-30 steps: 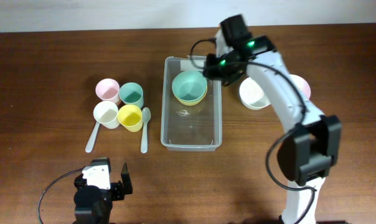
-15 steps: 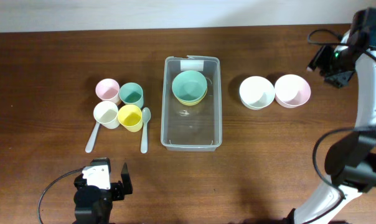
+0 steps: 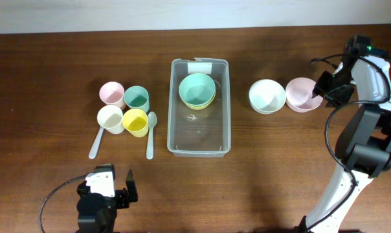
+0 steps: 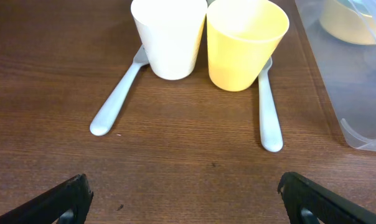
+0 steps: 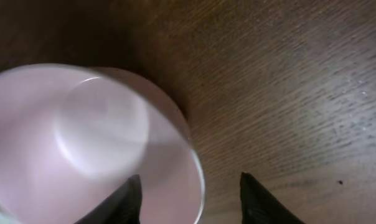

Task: Pack container
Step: 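Move the right gripper to the pink bowl and grasp its rim, then stack the pink bowl onto the bowls in the container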

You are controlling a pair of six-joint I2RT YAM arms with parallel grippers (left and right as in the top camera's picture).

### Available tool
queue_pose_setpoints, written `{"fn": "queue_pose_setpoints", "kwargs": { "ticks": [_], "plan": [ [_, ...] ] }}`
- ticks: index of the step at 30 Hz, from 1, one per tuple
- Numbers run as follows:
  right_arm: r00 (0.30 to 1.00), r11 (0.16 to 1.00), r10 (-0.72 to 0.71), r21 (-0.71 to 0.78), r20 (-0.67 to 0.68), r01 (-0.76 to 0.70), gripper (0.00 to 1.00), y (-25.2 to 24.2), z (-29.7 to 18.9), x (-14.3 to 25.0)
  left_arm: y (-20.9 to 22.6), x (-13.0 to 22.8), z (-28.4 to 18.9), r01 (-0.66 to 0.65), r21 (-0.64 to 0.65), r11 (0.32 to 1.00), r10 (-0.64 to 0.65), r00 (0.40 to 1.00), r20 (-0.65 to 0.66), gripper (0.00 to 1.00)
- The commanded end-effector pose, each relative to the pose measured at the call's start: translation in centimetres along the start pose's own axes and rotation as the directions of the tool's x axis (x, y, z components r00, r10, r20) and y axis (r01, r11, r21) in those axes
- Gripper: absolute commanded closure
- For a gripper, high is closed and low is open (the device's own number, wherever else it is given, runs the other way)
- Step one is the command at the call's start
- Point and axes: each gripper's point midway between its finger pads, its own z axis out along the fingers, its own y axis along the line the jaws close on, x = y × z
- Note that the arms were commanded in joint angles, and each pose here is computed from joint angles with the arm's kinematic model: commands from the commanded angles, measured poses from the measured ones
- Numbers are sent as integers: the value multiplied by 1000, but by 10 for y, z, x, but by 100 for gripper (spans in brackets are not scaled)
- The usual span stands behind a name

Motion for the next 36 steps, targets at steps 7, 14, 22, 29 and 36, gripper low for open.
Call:
{"fn": "queue_pose_setpoints", "kwargs": {
  "ticks": [7, 14, 22, 29, 36],
  "plan": [
    [996, 998, 55, -8, -63, -55, 80, -16, 33, -1, 2, 1, 0, -2, -11, 1000, 2, 1000, 2, 0],
    [988, 984, 116, -125, -97, -128, 96, -29, 29, -5, 2, 1, 0, -2, -11, 1000, 2, 1000, 2, 0],
    [997, 853, -16, -521, -72, -24, 96, -1, -23, -8, 2, 1, 0, -2, -11, 1000, 2, 1000, 2, 0],
    [975, 824, -186, -522, 119, 221, 96, 62, -124, 29, 2, 1, 0, -2, -11, 1000, 2, 1000, 2, 1],
    [809, 717, -473, -380, 349, 584, 96, 190, -191, 125, 2, 1, 0, -2, -11, 1000, 2, 1000, 2, 0]
  ]
}}
